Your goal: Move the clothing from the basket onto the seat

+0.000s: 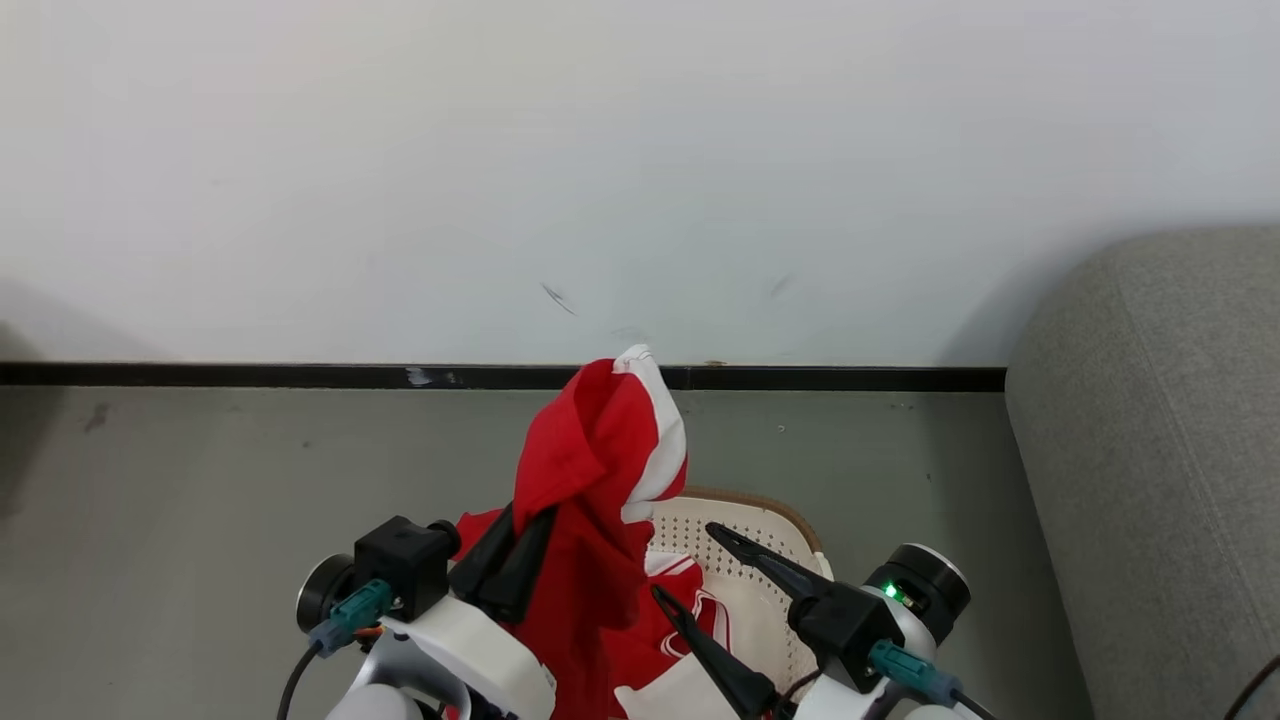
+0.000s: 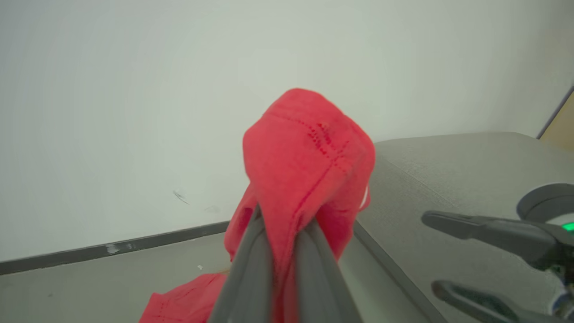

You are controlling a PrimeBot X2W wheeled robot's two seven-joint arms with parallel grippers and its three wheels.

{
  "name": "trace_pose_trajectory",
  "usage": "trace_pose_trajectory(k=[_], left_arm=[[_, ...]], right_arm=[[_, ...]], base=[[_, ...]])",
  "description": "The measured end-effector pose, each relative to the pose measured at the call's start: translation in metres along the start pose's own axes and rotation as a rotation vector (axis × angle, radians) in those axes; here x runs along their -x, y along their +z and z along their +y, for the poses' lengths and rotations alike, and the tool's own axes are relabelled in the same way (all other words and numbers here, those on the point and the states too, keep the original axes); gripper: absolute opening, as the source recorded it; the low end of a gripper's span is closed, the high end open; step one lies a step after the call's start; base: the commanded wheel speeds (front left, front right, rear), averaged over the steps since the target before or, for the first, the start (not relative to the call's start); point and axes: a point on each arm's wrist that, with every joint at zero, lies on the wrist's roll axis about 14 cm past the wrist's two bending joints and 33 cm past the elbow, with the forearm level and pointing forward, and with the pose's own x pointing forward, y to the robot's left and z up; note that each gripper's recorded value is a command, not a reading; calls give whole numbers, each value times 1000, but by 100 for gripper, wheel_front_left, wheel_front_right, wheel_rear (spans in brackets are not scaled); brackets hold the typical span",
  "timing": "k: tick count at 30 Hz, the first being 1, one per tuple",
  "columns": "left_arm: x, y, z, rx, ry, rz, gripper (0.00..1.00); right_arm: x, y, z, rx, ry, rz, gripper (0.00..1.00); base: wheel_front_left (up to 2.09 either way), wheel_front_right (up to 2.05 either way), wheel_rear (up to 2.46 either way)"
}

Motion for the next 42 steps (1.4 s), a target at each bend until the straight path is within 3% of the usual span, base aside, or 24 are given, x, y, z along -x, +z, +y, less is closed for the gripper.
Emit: trace_pose_trajectory(k=[17,18,19,20,21,29,31,32,33,34,35,42], left_arm=[[13,29,-67,5,-195,-21,0],[14,30,-70,13,-207,-18,0],[16,30,-73,17,-214,-14,0],[17,30,-75,19,-217,-11,0],[18,30,-76,25,-218,-10,0],[22,31,-74,44,-204,-3,2],[21,32,-72,45,-195,-4,24],[21,33,-72,44,-196,-4,42],[21,34,-72,45,-195,-6,49],[20,34,-72,49,-192,-7,84],[20,34,-72,54,-193,-6,100],[20,26,-79,63,-213,21,100]], right_arm=[[-14,4,15,4,64,-8,100],[-15,5,17,2,70,-10,50],[-15,6,19,1,76,-12,31],[-16,6,20,-3,81,-14,4],[-17,7,21,-10,83,-15,0],[-17,12,25,-55,88,-31,0],[-16,13,24,-56,83,-36,0],[-16,14,22,-57,76,-39,0],[-16,15,20,-56,68,-41,0],[-15,16,17,-56,57,-44,0],[-14,16,13,-57,45,-46,0],[-3,22,-13,-50,-51,-67,0]], base=[[0,0,0],[0,0,0],[0,0,0],[0,0,0],[0,0,0],[0,0,0],[0,0,0],[0,0,0],[0,0,0],[0,0,0],[0,0,0],[0,0,0]])
